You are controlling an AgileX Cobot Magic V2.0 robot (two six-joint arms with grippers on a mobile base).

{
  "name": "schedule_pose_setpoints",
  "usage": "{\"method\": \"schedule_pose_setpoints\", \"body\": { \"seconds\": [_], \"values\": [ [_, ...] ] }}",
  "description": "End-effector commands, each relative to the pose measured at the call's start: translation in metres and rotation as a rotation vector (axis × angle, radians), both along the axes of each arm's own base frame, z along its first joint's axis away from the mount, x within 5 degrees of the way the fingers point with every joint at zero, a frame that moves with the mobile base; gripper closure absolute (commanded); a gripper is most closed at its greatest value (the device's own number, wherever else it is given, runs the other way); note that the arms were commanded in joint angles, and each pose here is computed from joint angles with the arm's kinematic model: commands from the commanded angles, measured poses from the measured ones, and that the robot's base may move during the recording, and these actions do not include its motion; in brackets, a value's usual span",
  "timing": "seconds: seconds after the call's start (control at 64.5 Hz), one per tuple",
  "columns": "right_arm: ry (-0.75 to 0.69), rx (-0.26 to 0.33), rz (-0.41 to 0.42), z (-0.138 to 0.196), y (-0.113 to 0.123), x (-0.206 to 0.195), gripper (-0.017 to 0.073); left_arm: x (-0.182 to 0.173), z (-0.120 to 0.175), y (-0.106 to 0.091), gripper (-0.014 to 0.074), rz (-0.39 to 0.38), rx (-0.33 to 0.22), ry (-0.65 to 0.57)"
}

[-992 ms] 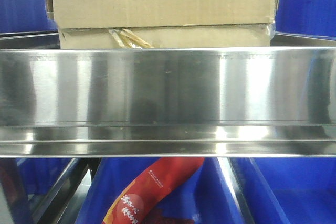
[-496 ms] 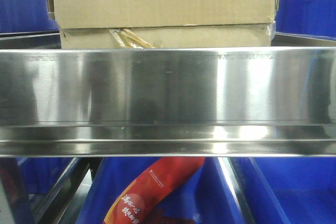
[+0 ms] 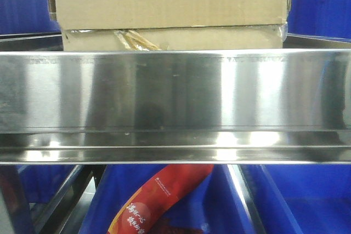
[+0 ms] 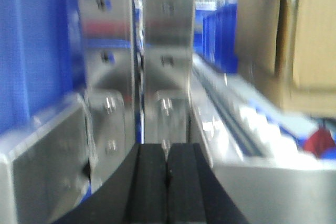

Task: Stack two boxes on right shelf middle
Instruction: 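Withdraw both grippers from the placed boxes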

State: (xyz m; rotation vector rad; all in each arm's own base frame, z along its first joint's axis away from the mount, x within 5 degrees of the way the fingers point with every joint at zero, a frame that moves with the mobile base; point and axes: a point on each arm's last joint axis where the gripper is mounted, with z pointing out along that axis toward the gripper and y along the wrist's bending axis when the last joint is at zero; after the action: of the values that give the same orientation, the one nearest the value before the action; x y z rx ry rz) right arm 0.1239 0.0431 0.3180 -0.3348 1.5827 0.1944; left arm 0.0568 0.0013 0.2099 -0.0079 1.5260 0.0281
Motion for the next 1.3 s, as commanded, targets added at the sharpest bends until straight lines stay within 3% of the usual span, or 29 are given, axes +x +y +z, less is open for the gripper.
{"method": "schedule_pose_setpoints", "body": {
  "seconds": [0.0, 0.806, 0.868, 0.977, 1.147, 1.287],
  "values": [
    [-0.029, 0.000, -0.003, 0.002, -0.001, -0.001, 0.0713, -0.001, 0.005, 0.000, 0.0705, 0.001, -0.002, -0.066],
    [-0.025, -0.002, -0.003, 0.001, -0.001, -0.001, 0.0713, -0.001, 0.006, 0.000, 0.0705, 0.001, -0.002, -0.067],
    [-0.004, 0.033, -0.003, 0.001, -0.001, -0.002, 0.0713, -0.001, 0.006, 0.000, 0.0705, 0.001, -0.002, -0.067],
    [0.068, 0.043, -0.014, -0.004, -0.005, -0.009, 0.0713, -0.001, 0.006, 0.000, 0.0705, 0.001, -0.002, -0.067],
    [0.051, 0.048, -0.089, -0.025, -0.020, -0.032, 0.0713, -0.001, 0.006, 0.000, 0.0705, 0.001, -0.002, -0.067],
    [0.002, 0.112, -0.198, -0.052, -0.033, -0.050, 0.0713, -0.001, 0.006, 0.000, 0.0705, 0.001, -0.002, -0.067]
  ]
}}
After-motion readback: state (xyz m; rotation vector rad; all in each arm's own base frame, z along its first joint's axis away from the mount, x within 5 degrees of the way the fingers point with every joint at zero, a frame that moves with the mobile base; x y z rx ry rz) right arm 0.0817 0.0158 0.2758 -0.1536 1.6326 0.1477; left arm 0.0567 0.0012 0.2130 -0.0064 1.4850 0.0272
